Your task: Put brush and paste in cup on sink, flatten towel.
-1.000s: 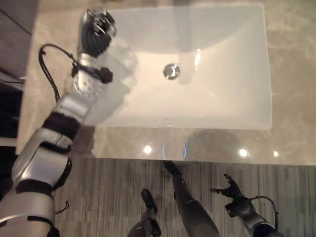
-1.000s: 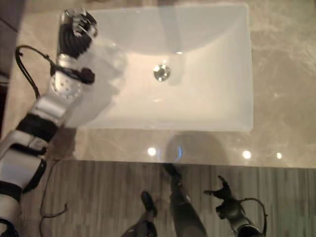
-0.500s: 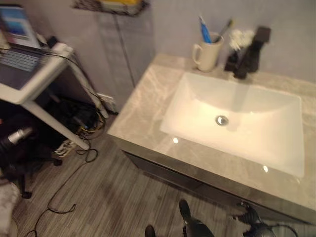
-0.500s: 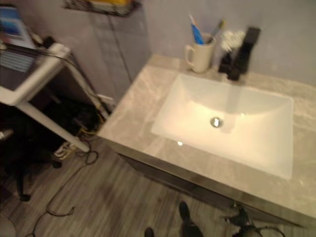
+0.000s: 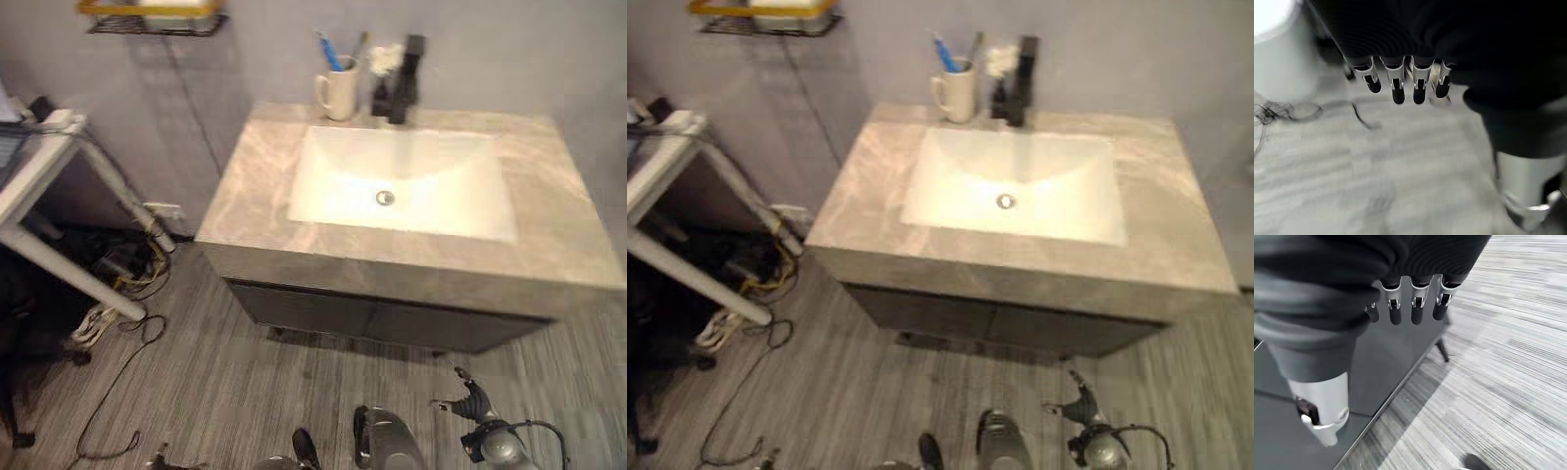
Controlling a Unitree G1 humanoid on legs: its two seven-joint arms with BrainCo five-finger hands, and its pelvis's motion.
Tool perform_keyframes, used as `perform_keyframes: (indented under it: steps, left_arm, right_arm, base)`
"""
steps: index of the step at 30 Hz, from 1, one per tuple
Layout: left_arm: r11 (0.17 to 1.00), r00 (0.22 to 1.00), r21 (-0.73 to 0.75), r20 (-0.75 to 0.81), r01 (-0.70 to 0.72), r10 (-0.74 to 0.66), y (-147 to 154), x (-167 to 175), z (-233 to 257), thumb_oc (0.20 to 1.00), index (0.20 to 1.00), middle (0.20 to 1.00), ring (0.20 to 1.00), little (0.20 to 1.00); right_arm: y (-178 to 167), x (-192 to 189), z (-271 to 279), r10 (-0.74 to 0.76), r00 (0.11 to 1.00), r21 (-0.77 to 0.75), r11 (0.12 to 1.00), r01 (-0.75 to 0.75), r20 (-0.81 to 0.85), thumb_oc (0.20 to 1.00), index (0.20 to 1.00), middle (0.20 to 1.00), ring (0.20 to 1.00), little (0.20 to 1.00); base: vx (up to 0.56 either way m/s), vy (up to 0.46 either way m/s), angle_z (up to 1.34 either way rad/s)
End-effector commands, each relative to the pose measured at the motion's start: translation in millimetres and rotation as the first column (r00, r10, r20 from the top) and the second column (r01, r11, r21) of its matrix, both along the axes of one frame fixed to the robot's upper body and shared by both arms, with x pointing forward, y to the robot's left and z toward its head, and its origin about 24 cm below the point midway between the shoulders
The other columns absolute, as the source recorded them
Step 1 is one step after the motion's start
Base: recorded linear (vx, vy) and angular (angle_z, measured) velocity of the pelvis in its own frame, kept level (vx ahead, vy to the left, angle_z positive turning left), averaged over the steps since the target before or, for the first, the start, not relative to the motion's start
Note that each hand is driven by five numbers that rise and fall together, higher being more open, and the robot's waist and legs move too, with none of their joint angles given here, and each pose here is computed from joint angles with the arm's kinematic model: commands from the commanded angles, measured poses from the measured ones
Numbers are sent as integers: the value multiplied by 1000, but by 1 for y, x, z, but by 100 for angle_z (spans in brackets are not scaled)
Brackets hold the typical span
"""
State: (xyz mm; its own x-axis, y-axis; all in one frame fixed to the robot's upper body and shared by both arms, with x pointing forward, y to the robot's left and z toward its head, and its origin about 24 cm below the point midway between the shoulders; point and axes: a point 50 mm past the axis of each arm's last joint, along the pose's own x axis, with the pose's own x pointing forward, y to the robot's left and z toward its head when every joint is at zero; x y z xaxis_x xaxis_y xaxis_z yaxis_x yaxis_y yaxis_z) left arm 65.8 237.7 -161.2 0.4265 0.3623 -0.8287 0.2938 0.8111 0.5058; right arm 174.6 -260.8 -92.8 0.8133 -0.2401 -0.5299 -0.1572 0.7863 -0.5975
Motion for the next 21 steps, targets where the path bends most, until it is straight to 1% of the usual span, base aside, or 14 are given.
perform_keyframes:
  steps: [1,2,3,5,6,7,9,10,12,15,16,18,20,21]
  left_arm:
    - [962,962,25,23,273,-273,-1,39,9,1000,1000,1000,1000,1000]
    - [925,921,34,83,379,-380,-16,63,14,1000,1000,1000,1000,1000]
    - [897,891,43,107,440,-442,-24,72,17,1000,1000,1000,1000,1000]
    - [901,882,46,185,432,-433,-29,88,25,1000,1000,1000,1000,1000]
    - [901,882,47,185,432,-433,-29,89,25,1000,1000,1000,1000,1000]
    - [916,876,53,274,397,-396,-28,107,37,1000,1000,1000,1000,1000]
    - [931,856,70,372,359,-358,-21,125,53,1000,1000,1000,1000,1000]
    - [930,843,66,403,362,-357,-24,131,58,1000,1000,1000,1000,1000]
    - [937,834,69,435,344,-338,-24,138,63,1000,1000,1000,1000,1000]
    - [946,840,41,448,323,-306,-24,141,64,1000,1000,1000,1000,1000]
    - [952,842,41,456,304,-289,-22,139,64,1000,1000,1000,1000,1000]
    - [963,862,31,439,266,-253,-16,130,59,1000,1000,1000,1000,1000]
    - [969,876,29,421,247,-236,-13,125,55,1000,1000,1000,1000,1000]
    - [973,900,28,374,231,-224,-9,115,48,1000,1000,1000,1000,1000]
  right_arm:
    - [-7,0,6,42,999,-72,997,-41,10,1000,1000,1000,1000,1000]
    - [-4,4,8,58,998,-76,996,-57,20,1000,1000,1000,1000,1000]
    - [-3,4,7,53,998,-74,996,-52,16,1000,1000,1000,1000,1000]
    - [-1,5,9,55,998,-67,996,-53,27,1000,1000,1000,1000,1000]
    - [-1,5,9,54,998,-67,996,-52,28,1000,1000,1000,1000,1000]
    - [0,6,11,66,997,-72,995,-64,31,1000,1000,1000,1000,1000]
    - [2,7,15,109,993,-101,989,-104,48,1000,1000,1000,1000,1000]
    - [-1,2,13,102,994,-110,989,-98,32,1000,1000,1000,1000,1000]
    - [-4,-3,14,104,994,-125,987,-100,27,1000,1000,1000,1000,1000]
    - [-16,-14,17,116,993,-160,981,-114,7,1000,1000,1000,1000,1000]
    - [-15,-9,19,135,991,-155,979,-132,10,1000,1000,1000,1000,1000]
    - [-6,-1,16,193,981,-156,969,-193,-9,1000,1000,1000,1000,1000]
    - [-5,-2,13,183,983,-144,973,-183,-16,1000,1000,1000,1000,1000]
    - [-9,-5,9,143,989,-119,982,-145,-28,1000,1000,1000,1000,1000]
  base:
    - [-86,1,-218]
    - [-193,-22,-144]
    - [-197,-21,-194]
    - [-103,-15,-297]
    - [-111,-71,-292]
    - [-129,-112,-224]
    - [-129,-221,-175]
    - [-58,-198,-168]
    - [-40,-158,-114]
    - [29,-161,-20]
    - [18,-3,-80]
    - [5,72,-165]
    - [156,62,-213]
    - [282,103,-114]
